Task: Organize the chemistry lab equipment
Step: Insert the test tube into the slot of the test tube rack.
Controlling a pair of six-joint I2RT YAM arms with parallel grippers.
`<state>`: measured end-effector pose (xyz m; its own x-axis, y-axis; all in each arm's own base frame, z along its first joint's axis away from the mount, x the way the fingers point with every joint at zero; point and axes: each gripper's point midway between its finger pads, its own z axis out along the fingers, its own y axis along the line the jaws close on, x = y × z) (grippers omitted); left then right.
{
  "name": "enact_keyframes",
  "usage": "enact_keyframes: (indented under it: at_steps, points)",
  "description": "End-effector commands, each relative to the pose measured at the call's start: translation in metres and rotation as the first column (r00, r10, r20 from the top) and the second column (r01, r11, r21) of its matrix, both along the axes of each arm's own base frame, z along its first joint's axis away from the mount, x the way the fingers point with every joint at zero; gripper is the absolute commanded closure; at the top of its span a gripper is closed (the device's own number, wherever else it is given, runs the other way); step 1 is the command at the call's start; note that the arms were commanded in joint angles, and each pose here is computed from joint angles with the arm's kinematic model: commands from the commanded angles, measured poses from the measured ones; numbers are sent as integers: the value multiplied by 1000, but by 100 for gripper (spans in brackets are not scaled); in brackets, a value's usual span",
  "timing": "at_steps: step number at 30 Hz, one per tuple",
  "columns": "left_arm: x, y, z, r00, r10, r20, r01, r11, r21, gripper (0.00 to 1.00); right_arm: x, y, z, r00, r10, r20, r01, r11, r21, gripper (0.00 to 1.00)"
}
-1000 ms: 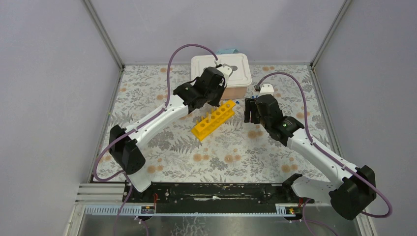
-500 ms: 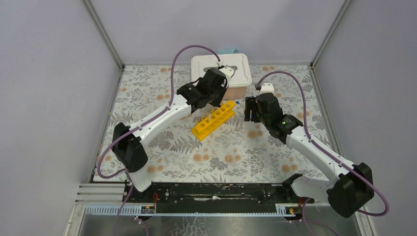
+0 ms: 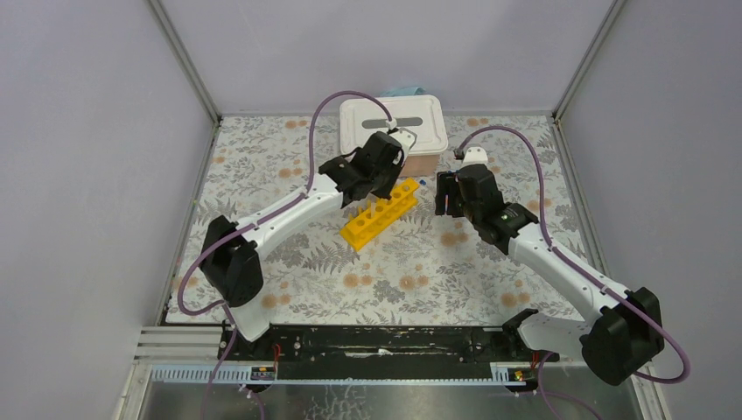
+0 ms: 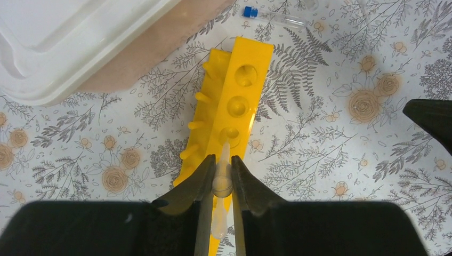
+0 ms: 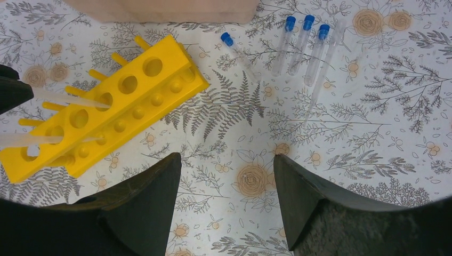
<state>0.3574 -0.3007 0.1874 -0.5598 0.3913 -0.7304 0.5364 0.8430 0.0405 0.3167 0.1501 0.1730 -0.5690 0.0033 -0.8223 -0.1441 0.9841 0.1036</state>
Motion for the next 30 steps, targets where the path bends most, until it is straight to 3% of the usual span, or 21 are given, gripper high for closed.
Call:
enact_keyframes:
  at_steps: [1,30]
  points:
    - [10,-6,0,999,15,51,-14,1000,-27,77,7,2,7,999,5,32,-6,1000,19,29]
    - [11,-9,-26,999,24,35,-23,999,-37,76,9,1,1,1000,10,17,-11,1000,20,29]
